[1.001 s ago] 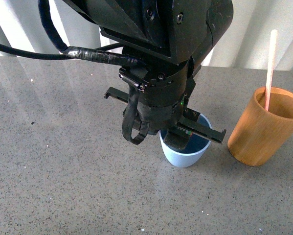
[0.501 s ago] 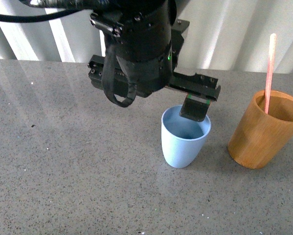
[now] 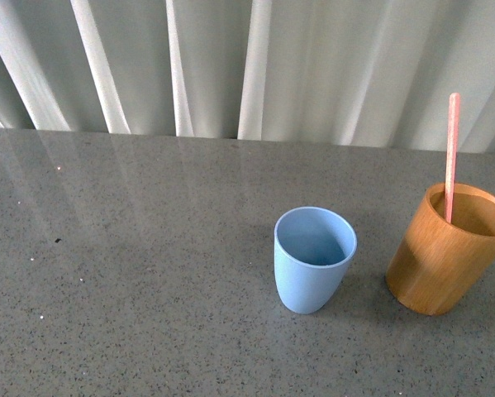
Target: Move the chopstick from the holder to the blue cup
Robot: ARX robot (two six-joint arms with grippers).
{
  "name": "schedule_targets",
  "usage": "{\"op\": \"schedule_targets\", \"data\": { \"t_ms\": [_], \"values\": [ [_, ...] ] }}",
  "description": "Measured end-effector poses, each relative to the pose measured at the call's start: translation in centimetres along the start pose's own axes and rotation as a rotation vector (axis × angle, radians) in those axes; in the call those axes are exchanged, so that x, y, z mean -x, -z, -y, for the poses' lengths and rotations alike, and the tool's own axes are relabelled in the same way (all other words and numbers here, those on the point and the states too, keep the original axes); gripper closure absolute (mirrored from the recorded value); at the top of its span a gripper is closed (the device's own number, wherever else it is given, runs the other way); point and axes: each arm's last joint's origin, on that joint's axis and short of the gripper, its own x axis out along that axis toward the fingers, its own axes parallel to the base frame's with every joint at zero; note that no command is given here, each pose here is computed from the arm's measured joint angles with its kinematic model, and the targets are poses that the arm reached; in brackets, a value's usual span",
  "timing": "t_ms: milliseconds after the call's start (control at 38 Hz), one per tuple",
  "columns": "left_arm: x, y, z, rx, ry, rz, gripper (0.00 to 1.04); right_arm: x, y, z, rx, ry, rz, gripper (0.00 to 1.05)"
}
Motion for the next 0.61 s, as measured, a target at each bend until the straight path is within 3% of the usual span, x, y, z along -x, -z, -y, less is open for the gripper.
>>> {"op": "schedule_targets", "data": {
  "t_ms": [158,263,369,606],
  "values": [
    [0.0,0.4,-0.1,-0.008,0.010,-0.007,0.07,0.0,0.0,0.0,0.000,0.000,0.000,0.10],
    [0.8,2.2,-1.5,-0.037,0.198,0.144,0.28,0.0,0.0,0.0,0.000,0.001,0.000,0.10],
    [2.7,3.6,-3.8,-0.053,0.204,0.209,0.48,0.0,0.0,0.0,0.000,0.000,0.000,0.10],
    [5.2,6.4,-6.7,-0.071,0.189,0.197,0.82,0.0,0.0,0.0,0.000,0.000,0.000,0.10]
  ]
}}
